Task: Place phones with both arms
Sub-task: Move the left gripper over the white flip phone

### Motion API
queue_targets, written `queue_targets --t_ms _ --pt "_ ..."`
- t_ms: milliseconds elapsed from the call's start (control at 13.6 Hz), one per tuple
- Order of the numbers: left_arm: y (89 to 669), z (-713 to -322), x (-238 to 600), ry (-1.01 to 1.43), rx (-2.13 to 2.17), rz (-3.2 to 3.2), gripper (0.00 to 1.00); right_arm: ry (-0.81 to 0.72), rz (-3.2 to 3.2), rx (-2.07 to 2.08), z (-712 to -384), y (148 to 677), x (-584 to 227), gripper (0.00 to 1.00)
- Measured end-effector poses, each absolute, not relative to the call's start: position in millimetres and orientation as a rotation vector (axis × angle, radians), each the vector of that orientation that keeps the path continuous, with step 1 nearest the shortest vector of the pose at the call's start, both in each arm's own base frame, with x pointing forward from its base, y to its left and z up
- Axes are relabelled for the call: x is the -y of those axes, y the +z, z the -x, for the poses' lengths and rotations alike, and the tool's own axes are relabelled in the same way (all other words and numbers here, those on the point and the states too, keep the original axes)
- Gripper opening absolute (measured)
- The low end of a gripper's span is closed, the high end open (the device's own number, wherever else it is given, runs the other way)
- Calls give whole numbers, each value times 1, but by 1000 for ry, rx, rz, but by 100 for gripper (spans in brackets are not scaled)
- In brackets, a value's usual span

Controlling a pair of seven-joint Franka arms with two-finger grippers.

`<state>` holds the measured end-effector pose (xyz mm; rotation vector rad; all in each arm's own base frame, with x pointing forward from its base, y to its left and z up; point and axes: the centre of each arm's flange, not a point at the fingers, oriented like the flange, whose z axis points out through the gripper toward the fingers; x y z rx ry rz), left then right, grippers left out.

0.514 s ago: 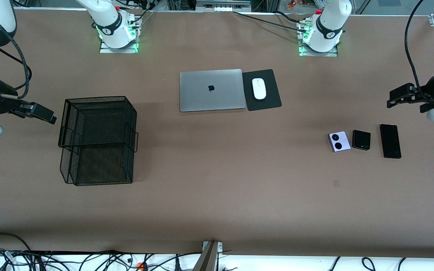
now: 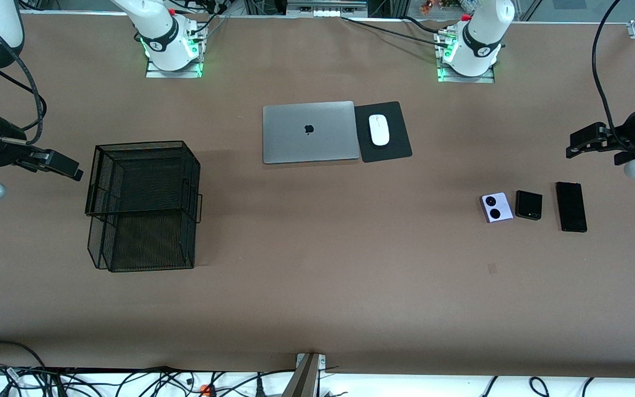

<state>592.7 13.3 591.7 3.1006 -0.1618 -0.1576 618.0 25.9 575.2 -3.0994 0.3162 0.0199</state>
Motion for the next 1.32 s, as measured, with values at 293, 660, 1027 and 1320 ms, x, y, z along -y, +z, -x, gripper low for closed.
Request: queue_targets --t_ms 293,660,1027,1320 --pt "589 -592 -14 -172 160 -3099 100 20 3099 -316 -618 575 -26 100" --pt "527 -610 -19 -285 161 -3121 100 23 3100 -316 -618 575 -26 100" --pt "418 -636 -22 -296 166 -3121 100 64 3103 -316 -615 573 -26 100" --pt "348 -648 -24 -244 165 -3124 100 65 3103 -316 -614 573 -26 100"
